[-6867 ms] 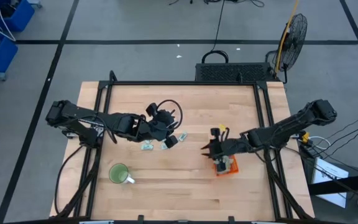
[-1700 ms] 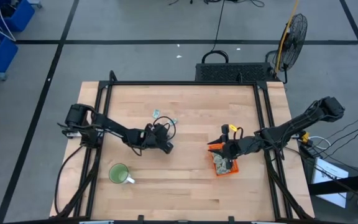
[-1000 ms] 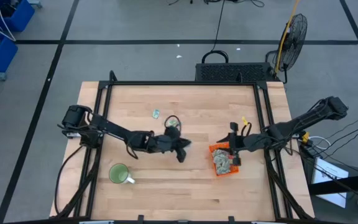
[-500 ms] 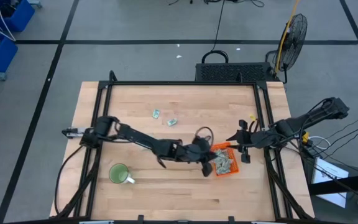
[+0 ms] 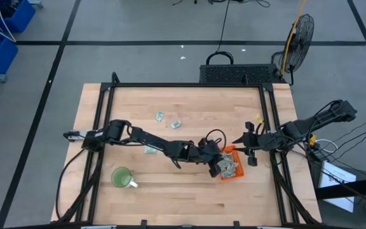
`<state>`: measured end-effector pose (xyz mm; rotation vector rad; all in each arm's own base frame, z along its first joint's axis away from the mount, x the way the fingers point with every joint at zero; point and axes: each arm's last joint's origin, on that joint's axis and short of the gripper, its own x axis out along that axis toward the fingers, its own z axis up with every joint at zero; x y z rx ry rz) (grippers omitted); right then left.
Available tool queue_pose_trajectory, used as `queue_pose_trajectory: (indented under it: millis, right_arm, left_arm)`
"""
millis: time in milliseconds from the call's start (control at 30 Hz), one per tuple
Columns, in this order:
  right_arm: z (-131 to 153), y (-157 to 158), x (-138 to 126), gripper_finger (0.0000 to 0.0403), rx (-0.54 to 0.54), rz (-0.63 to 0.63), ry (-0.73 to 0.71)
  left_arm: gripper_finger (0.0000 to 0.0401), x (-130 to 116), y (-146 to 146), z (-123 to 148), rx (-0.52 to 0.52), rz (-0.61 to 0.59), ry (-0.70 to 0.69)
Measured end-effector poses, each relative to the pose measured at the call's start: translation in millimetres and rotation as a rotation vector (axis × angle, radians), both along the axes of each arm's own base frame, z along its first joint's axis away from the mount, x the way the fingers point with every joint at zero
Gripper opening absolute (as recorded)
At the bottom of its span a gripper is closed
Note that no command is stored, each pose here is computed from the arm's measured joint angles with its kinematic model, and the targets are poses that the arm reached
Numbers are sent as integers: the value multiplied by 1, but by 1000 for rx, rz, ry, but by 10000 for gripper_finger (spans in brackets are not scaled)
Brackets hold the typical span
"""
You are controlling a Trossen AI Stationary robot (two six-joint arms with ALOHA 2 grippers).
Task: Pick and place Stevia / Truvia into bins
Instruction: Put the stevia packet into the orange basket
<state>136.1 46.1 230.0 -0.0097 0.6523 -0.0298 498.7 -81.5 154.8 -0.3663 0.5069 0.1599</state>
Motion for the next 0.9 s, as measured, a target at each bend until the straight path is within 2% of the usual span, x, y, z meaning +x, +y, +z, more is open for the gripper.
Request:
queue_pose_trajectory:
  millis: [167, 400, 600, 833, 900]
  right_arm:
    - [0, 0, 0, 116, -1, 1, 1]
    - [-3, 0, 1, 116, 3, 1, -7]
    - [-18, 0, 0, 116, -1, 2, 2]
    - [-13, 2, 5, 116, 35, 4, -78]
    - [-12, 2, 5, 116, 38, 4, -87]
  left_arm:
    - [91, -1, 0, 5, 31, -19, -2]
    - [92, -17, 4, 44, 81, -51, 58]
    - [92, -48, 10, 82, 156, -58, 199]
    - [93, -80, 13, 94, 161, -40, 423]
    - [93, -91, 15, 94, 151, 9, 509]
